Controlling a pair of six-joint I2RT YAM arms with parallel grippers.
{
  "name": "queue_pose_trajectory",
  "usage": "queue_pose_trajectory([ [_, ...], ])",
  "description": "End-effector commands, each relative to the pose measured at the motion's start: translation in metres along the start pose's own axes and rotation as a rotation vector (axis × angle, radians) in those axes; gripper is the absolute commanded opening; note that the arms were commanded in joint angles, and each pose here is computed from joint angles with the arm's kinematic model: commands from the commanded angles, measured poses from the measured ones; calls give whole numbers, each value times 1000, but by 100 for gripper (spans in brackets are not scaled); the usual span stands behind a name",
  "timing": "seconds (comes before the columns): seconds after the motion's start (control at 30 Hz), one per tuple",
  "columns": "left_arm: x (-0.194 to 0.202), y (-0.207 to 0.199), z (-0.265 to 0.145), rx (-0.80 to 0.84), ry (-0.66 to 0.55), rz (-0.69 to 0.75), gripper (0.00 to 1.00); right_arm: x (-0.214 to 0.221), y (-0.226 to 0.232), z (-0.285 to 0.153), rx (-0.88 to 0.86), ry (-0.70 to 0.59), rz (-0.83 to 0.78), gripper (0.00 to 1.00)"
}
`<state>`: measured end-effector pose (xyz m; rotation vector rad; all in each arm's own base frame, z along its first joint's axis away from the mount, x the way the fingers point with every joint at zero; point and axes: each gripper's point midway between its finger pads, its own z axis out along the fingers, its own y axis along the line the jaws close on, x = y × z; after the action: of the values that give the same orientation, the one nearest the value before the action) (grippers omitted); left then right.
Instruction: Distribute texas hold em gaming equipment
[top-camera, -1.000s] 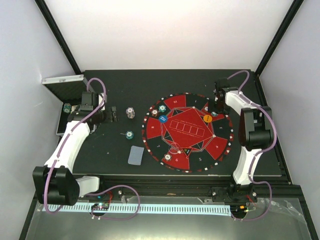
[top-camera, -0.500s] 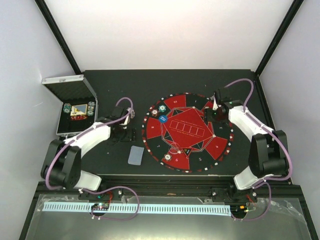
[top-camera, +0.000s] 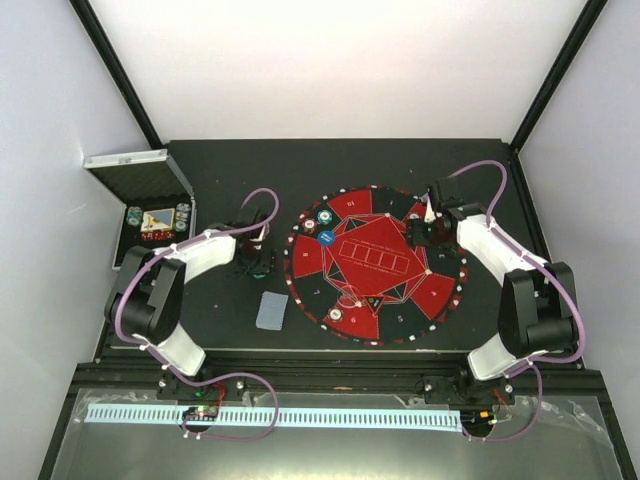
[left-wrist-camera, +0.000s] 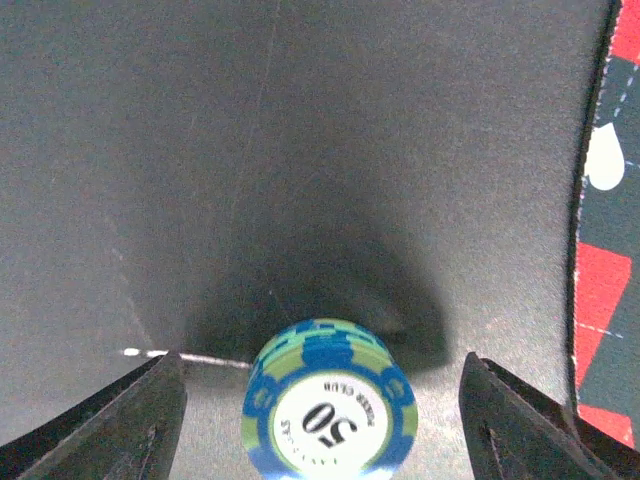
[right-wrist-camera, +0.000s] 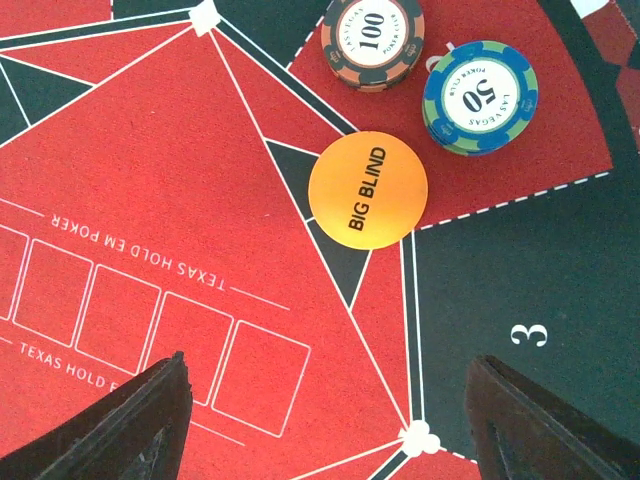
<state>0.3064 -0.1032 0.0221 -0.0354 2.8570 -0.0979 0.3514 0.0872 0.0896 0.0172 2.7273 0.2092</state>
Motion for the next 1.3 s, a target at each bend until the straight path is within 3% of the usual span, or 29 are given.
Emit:
queue_pose_trajectory([
  [0.0, -15, -5, 4, -16, -26, 37, 75, -10, 5, -5, -16, -37, -2, 76],
  [0.3, 2, -4, 10, -46, 22, 41, 69, -10, 4, -4, -9, -36, -4, 76],
  [0.63, 15, 7, 16, -99, 68, 7, 52, -9, 2, -6, -3, -40, -9, 76],
  [0.87, 15, 4, 15, -88, 72, 9, 35, -11, 2, -10, -3, -54, -11, 76],
  [1.27, -7, -42, -46, 36, -65, 66, 29, -15, 1, -20, 5, -80, -11, 76],
])
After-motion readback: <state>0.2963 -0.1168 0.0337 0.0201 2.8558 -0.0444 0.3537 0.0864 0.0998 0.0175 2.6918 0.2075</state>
